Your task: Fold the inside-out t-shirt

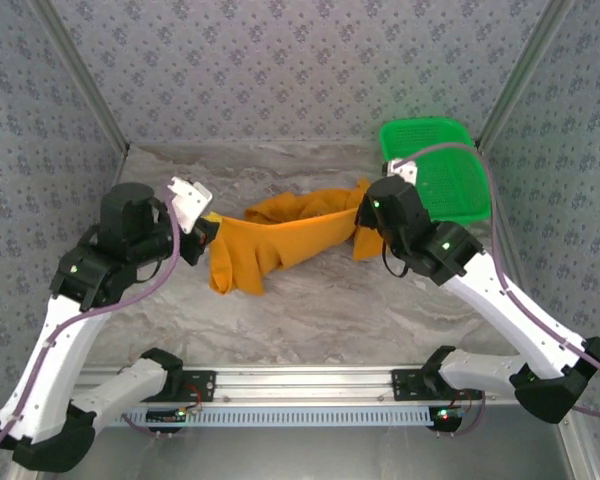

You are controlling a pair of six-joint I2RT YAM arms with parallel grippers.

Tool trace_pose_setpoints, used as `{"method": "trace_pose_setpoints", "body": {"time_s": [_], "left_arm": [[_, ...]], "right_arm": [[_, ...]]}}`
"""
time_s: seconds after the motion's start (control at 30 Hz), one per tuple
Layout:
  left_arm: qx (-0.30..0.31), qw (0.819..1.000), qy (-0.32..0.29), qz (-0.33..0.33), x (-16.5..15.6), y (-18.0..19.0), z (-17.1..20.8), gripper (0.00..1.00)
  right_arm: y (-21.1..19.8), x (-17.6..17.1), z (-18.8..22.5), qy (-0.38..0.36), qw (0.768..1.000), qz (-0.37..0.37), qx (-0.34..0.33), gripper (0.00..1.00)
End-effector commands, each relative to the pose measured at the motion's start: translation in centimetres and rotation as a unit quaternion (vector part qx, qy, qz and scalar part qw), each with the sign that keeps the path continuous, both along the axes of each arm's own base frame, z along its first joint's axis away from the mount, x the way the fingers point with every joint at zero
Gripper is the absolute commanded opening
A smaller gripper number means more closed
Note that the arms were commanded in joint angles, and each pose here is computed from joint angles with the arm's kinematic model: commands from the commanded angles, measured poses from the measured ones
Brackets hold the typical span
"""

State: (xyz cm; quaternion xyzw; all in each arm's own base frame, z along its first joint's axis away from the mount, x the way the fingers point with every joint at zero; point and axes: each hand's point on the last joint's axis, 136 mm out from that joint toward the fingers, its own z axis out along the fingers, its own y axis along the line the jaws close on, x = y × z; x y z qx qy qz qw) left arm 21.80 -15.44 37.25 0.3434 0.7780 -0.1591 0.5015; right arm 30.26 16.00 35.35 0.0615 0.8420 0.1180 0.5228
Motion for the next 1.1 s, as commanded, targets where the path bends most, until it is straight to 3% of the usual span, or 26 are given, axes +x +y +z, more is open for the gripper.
{"method": "trace_pose_setpoints", "body": {"time_s": [0.0,0.1,0.23,0.4,0.5,0.6,0.7,0.87,1.0,1.07], "left_arm": [[-0.023,0.985,-0.170,-0.014,-1.6,0.5,9.5,0.00],[0.019,0.984,-0.179,-0.008,-0.2,0.5,10.8,0.00],[0.051,0.986,-0.157,0.002,2.2,-0.3,8.3,0.00],[-0.003,0.992,-0.122,0.012,0.7,-0.2,6.3,0.00],[-0.044,0.987,-0.155,-0.015,-1.7,-0.1,8.5,0.00],[-0.072,0.977,-0.195,-0.052,-3.2,-0.7,11.3,0.00],[-0.047,0.979,-0.187,-0.069,-1.7,-2.1,11.3,0.00],[0.046,0.982,-0.181,-0.025,6.1,-3.1,8.7,0.00],[0.045,0.988,-0.148,-0.001,11.9,-2.8,7.6,0.00],[0.013,0.990,-0.135,0.031,15.2,-2.2,8.0,0.00]], "right_arm": [[-0.5,1.5,7.5,-0.090,0.996,-0.007,0.020,0.00],[0.8,3.1,9.2,-0.095,0.995,0.014,0.016,0.00],[0.8,3.4,8.7,-0.086,0.996,0.008,0.003,0.00],[1.2,-1.6,9.1,-0.125,0.990,0.062,-0.031,0.00],[1.2,-5.0,10.9,-0.162,0.982,0.085,-0.050,0.00],[1.3,-5.2,11.1,-0.153,0.982,0.091,-0.058,0.00],[1.7,-2.0,9.7,-0.150,0.985,0.058,-0.055,0.00],[1.6,7.4,7.2,-0.115,0.992,0.020,0.054,0.00],[3.4,13.2,7.6,-0.111,0.991,0.040,0.065,0.00],[4.2,16.0,8.1,-0.118,0.989,0.050,0.078,0.00]]}}
